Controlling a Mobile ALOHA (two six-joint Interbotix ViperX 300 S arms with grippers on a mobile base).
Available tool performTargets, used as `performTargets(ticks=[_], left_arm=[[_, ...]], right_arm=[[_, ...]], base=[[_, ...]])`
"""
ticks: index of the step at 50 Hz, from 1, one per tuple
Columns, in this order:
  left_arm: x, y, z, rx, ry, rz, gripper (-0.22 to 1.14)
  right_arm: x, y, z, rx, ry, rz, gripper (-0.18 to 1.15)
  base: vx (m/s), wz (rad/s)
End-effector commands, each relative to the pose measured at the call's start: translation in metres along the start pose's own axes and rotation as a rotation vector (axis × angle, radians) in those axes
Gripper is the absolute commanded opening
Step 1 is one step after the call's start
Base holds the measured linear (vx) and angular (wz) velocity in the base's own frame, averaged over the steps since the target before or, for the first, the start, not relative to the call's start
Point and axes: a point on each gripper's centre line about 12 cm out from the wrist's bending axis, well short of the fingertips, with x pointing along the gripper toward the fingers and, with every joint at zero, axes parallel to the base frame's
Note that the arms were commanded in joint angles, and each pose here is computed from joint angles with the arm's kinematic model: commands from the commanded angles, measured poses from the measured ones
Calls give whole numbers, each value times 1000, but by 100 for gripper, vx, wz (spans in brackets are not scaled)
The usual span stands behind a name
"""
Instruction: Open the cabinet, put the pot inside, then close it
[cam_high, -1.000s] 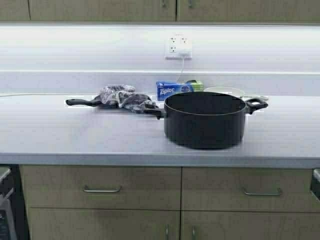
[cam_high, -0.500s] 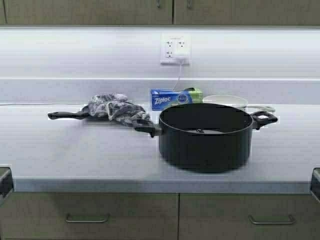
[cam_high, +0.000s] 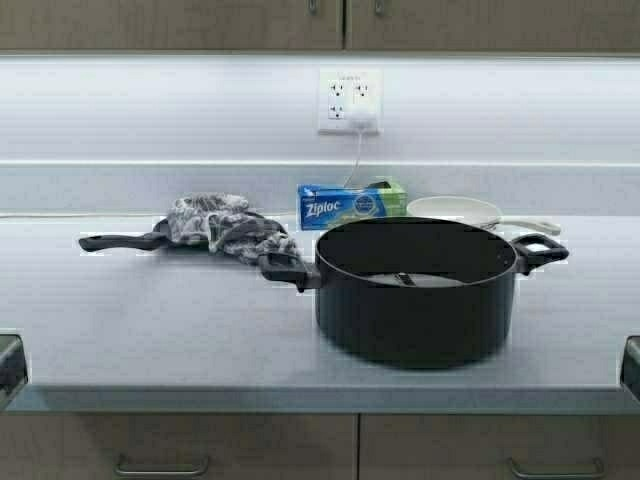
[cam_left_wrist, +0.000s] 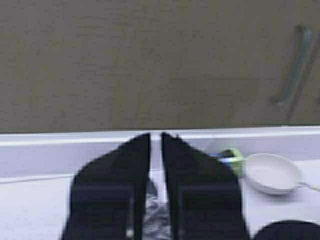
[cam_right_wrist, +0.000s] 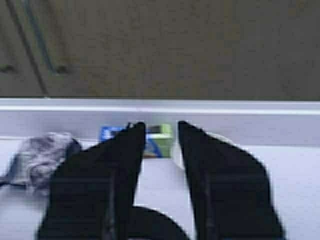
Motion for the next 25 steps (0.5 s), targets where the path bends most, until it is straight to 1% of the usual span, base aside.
performTargets(ticks=[1,3,5,8,10,13,18,22,25], left_arm=[[29,-46,16,23,45,-195,103],[42,-54,10,31,81,-216,99],[57,-62,2,33,121,-233,99],[80,-72,-7,36,149,-248,102],[95,-78,-12,37,154,-256,102],[119,-87,-18,40,141,-267,102],[159,-98,-29,16,109,-262,102],[191,-103,-39,-23,79,-227,102],[212,-106,-48,-47,57,-189,102]], right_arm=[[27,48,30,13,-77,202,101],[39,54,32,6,-81,217,101],[53,60,32,-2,-74,226,102],[75,69,30,-10,-60,237,102],[91,76,29,-14,-54,245,102],[114,85,26,-28,-40,248,102],[148,90,28,-25,-44,204,102],[174,92,32,-4,-65,144,102],[193,91,34,2,-93,72,102]], base=[[4,1],[3,2],[2,2],[1,1],[0,0],[-1,0],[-2,0],[-1,1],[-1,0]])
